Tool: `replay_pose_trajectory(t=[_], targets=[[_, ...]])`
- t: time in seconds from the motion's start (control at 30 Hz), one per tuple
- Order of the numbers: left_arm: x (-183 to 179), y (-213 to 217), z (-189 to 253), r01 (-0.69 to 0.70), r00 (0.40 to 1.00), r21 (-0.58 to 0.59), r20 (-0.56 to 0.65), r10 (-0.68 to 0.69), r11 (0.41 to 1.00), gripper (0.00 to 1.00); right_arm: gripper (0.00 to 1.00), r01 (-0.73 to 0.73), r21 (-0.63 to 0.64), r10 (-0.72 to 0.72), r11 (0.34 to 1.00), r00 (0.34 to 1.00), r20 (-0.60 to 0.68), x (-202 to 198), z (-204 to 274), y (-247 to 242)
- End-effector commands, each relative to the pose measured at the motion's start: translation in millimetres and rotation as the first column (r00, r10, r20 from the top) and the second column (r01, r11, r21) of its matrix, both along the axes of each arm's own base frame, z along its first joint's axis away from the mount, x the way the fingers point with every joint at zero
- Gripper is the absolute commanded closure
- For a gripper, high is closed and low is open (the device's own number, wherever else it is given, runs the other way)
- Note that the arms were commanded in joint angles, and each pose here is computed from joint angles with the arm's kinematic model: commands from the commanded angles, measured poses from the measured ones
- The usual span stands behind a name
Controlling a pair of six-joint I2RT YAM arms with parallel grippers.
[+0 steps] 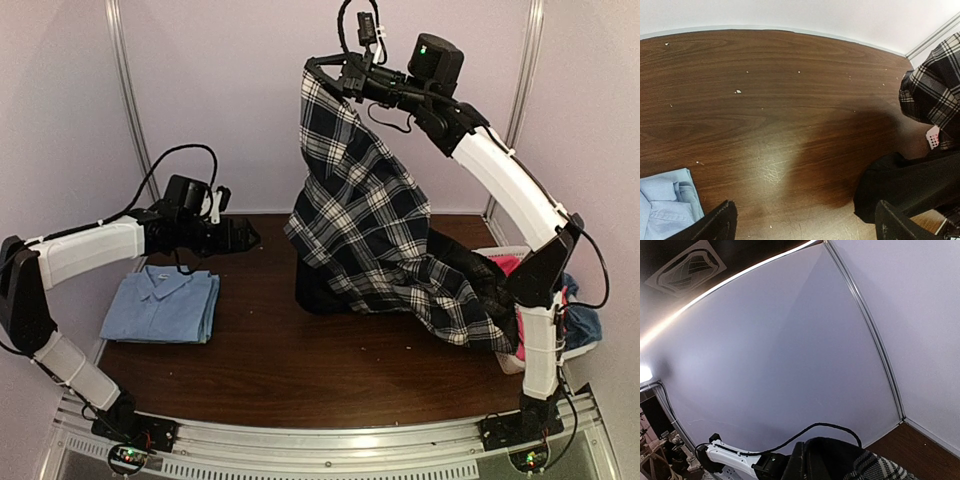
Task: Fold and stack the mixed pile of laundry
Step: Pick up the crumpled skirt from the bin, then place the crumpled shorts at the center of the board.
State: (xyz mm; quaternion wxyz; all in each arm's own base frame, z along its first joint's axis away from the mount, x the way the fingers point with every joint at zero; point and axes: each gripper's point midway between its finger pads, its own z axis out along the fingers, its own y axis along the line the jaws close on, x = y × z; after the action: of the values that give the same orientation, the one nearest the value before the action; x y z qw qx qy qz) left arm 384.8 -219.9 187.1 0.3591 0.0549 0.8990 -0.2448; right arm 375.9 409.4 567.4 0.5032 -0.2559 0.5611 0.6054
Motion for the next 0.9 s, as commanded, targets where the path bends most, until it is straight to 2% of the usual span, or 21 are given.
replay_pose_trajectory(t=[0.0, 0.13, 0.23, 0.33, 0.4, 0.47, 0.5, 0.6, 0.67, 0.7, 0.73, 0.8, 0.87], targets=[[6, 5, 32, -0.029, 0.995, -0.043, 0.096, 0.033, 0.999, 0.02, 1.0, -0.102, 0.183, 0.068, 0.978, 0.981, 0.182, -48, 71, -16], [6, 1, 40, -0.01, 0.993, -0.066, 0.117, 0.018, 0.998, 0.03, 1.0, -0.137, 0.185, 0.104, 0.973, 0.979, 0.176, -46, 63, -9], [4, -5, 50, 0.024, 0.989, -0.095, 0.147, -0.01, 0.995, 0.02, 1.0, -0.101, 0.094, 0.09, 0.99, 0.989, 0.118, -25, 29, -3], [-1, -10, 55, 0.066, 0.981, -0.105, 0.19, -0.045, 0.992, 0.02, 1.0, 0.048, -0.016, -0.047, 0.999, 0.998, 0.036, 12, -19, -24], [-5, -13, 51, 0.087, 0.978, -0.086, 0.196, -0.069, 0.992, 0.02, 1.0, 0.184, -0.071, -0.184, 0.98, 0.983, 0.003, 29, -46, -58], [-7, -16, 42, 0.094, 0.978, -0.051, 0.189, -0.083, 0.994, 0.02, 1.0, 0.356, -0.188, -0.372, 0.915, 0.926, -0.062, 60, -97, -97], [-8, -17, 36, 0.096, 0.98, -0.036, 0.179, -0.088, 0.995, 0.02, 1.0, 0.438, -0.265, -0.473, 0.859, 0.877, -0.084, 74, -126, -117], [-10, -25, 18, 0.126, 0.981, -0.001, 0.147, -0.125, 0.992, 0.02, 1.0, 0.486, -0.519, -0.62, 0.703, 0.776, -0.113, 96, -227, -157], [-12, -33, 4, 0.151, 0.981, 0.025, 0.119, -0.153, 0.988, 0.02, 0.67, 0.449, -0.678, -0.688, 0.582, 0.717, -0.116, 104, -286, -179], [-13, -36, -2, 0.165, 0.98, 0.044, 0.104, -0.169, 0.985, 0.02, 0.41, 0.422, -0.73, -0.704, 0.538, 0.701, -0.113, 103, -307, -185], [-14, -40, -12, 0.18, 0.979, 0.068, 0.081, -0.185, 0.981, 0.02, 0.25, 0.399, -0.762, -0.711, 0.51, 0.695, -0.111, 100, -321, -190], [-16, -42, -25, 0.181, 0.981, 0.11, 0.048, -0.187, 0.977, 0.02, 0.12, 0.385, -0.776, -0.71, 0.5, 0.696, -0.112, 92, -333, -193], [-16, -37, -36, 0.163, 0.986, 0.137, 0.019, -0.167, 0.977, 0.02, 0.09, 0.391, -0.758, -0.697, 0.521, 0.708, -0.114, 85, -332, -192]])
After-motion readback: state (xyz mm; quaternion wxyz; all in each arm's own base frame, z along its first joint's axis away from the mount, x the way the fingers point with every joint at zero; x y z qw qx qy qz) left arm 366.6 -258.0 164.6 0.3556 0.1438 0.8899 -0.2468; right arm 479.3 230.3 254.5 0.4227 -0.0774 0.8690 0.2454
